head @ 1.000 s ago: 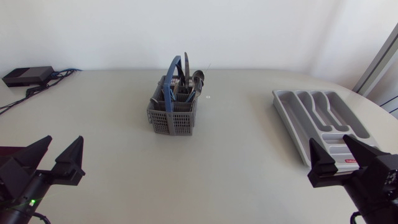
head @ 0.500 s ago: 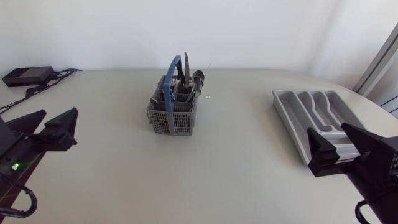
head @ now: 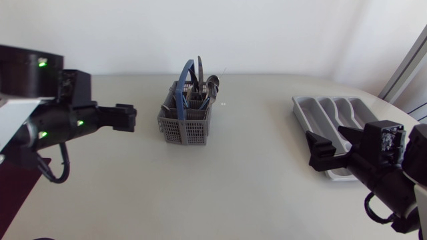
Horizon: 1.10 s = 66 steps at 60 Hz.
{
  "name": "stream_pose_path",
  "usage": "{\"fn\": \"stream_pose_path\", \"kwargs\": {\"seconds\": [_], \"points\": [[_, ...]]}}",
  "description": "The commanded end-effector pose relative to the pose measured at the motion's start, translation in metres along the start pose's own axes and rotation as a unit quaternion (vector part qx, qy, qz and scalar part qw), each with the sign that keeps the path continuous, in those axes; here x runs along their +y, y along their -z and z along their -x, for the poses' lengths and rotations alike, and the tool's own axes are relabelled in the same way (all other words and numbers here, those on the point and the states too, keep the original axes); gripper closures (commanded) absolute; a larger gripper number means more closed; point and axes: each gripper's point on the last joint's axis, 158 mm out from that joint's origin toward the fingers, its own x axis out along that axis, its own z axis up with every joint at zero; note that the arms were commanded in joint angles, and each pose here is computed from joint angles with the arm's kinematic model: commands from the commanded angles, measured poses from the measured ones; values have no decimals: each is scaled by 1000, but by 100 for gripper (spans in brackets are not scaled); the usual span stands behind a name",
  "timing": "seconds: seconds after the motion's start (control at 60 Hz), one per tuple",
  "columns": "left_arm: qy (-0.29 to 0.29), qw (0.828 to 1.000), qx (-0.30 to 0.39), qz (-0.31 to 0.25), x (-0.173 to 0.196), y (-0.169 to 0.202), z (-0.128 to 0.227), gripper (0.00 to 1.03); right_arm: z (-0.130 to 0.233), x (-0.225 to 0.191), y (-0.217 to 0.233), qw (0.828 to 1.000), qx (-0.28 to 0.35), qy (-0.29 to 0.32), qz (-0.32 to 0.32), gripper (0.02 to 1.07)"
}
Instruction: Sort the cutlery from the basket into the organizer compartments.
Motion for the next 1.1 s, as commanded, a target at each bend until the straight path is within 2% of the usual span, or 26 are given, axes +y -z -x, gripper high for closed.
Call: {"fn": "stream_pose_path", "kwargs": {"seconds": [0.0, 0.15, 0.25, 0.533, 0.633, 0.7, 0.783, 0.9, 1.083], "points": [[12, 999, 28, -40, -19, -6, -16, 6, -5, 5, -10, 1000, 0, -2, -11, 7], [29, 995, 80, -55, -50, 6, -44, 7, -14, 11, 4, 998, 55, 4, 17, 7], [33, 993, 102, -46, -66, 7, -58, 10, -19, 13, 11, 996, 89, 2, 29, 7], [32, 994, 100, -26, -93, -10, -87, 20, -26, 32, 15, 992, 116, -27, 49, 7], [23, 995, 98, -23, -92, -13, -101, 28, -27, 35, 16, 991, 118, -30, 50, 7], [23, 996, 87, -19, -92, -17, -110, 40, -28, 35, 19, 991, 122, -29, 51, 7], [22, 997, 78, -16, -92, -19, -117, 48, -28, 34, 20, 991, 123, -29, 51, 7], [22, 998, 64, -10, -92, -23, -128, 67, -29, 35, 21, 991, 123, -29, 52, 7], [17, 997, 69, -8, -89, -16, -142, 78, -30, 34, 22, 991, 122, -28, 51, 7]]}}
